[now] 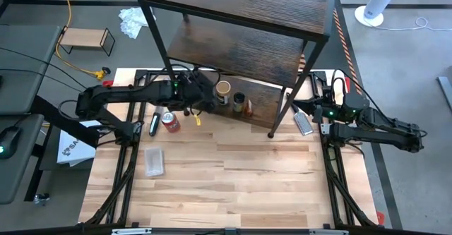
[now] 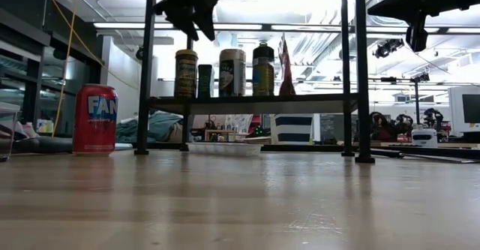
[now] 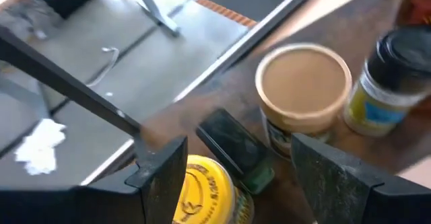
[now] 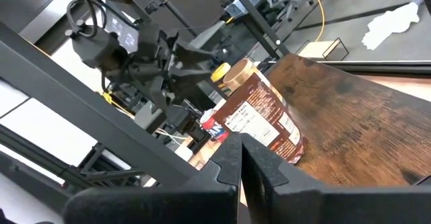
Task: Shelf spices
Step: Adjust the yellow seasoning bottle
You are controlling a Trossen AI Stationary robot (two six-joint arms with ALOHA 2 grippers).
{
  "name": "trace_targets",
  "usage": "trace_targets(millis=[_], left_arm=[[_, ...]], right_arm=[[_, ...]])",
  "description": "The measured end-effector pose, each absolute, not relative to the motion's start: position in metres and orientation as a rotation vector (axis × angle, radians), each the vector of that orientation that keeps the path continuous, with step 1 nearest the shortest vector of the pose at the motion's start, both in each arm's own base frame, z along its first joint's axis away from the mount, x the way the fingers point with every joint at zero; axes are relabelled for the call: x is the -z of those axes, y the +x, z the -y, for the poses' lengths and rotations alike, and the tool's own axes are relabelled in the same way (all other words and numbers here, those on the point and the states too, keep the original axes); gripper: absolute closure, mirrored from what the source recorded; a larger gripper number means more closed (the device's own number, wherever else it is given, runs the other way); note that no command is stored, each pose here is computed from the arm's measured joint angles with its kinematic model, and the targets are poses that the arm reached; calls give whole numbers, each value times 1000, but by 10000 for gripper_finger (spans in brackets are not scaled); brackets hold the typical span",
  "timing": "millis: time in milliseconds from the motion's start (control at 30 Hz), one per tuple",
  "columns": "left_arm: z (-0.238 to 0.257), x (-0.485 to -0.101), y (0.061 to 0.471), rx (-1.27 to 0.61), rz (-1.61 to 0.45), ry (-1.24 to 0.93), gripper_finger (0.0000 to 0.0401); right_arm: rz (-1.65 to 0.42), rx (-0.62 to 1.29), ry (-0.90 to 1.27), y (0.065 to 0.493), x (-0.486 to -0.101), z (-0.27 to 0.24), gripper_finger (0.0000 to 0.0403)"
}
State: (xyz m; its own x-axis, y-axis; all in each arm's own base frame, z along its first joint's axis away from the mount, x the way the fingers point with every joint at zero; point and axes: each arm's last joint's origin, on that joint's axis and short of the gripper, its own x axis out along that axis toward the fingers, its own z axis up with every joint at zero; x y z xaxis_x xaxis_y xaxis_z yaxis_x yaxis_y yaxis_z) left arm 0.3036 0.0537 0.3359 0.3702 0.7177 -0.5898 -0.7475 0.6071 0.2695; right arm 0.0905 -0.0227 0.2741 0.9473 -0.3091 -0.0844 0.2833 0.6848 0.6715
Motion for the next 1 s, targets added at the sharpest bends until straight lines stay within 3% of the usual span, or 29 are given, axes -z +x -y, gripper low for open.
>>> trace_targets(millis=[333,600,1000], left_arm=[[-61,-325,284,-1027,-885,-173,144],[-66,-327,282,-1137,-830,-125,144],[-94,-315,288,-1082,-928,-127,144]], right_arm=[[33,333,757,91,-274,23,403],[33,333,757,91,-273,23,403],[32,333,757,91,-273,23,403]])
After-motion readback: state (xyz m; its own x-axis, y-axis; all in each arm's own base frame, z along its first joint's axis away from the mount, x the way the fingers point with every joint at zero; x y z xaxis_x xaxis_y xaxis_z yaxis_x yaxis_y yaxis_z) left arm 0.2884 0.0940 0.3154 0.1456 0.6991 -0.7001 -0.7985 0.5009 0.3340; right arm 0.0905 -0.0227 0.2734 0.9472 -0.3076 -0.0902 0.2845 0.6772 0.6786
